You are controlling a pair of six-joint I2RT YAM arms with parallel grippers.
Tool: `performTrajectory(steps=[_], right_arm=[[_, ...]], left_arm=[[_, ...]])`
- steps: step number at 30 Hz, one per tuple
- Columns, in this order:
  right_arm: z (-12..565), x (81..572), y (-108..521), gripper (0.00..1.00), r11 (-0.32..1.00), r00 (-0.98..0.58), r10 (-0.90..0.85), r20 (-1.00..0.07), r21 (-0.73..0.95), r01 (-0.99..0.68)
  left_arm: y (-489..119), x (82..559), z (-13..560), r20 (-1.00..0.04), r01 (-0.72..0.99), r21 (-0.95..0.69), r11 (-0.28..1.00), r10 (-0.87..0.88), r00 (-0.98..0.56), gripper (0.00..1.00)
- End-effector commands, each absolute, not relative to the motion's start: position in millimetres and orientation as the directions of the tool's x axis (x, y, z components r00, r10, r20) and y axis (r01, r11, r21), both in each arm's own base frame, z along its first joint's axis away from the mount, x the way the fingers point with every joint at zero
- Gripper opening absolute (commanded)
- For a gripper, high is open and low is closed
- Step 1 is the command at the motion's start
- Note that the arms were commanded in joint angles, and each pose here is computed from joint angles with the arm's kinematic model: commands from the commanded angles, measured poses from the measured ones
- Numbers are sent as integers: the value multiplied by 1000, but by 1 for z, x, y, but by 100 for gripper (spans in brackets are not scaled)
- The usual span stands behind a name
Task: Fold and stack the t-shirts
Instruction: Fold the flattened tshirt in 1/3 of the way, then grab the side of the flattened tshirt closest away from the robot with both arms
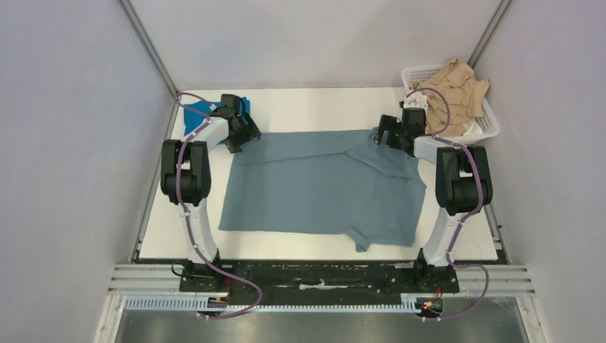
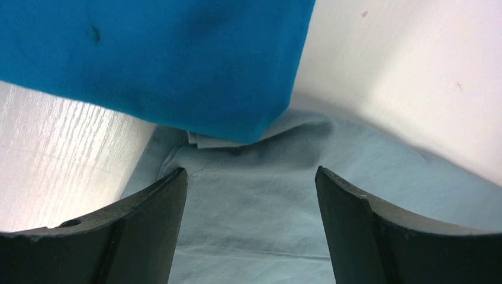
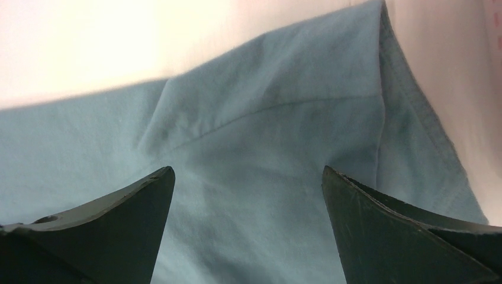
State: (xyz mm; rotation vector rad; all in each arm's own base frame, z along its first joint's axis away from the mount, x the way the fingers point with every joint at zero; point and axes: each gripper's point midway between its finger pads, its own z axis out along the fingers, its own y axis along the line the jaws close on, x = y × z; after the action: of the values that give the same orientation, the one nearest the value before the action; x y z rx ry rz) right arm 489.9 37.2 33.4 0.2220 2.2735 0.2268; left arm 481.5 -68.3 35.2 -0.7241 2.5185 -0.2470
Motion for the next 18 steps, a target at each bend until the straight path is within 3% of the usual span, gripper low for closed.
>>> performTrajectory(steps=[1,6,11,18], right_arm=[[72,469,43,98,987,-660,137,-739,157,29],[62,397,36,98,993,-758,109,-643,34,114],[65,323,40,98,988,-778,42,-627,-90,126],[42,209,68,98,998,-818,4,-575,-45,37]], left_arm=[[-84,479,95,-491,-384,-358,851,-522,-698,86],[-104,423,123,-535,-324,-333,886,-460,-709,86],[-117,355,122,-562,-290,-315,903,-424,-710,86],[-119,283,98,-556,-276,-341,899,-429,-712,86]])
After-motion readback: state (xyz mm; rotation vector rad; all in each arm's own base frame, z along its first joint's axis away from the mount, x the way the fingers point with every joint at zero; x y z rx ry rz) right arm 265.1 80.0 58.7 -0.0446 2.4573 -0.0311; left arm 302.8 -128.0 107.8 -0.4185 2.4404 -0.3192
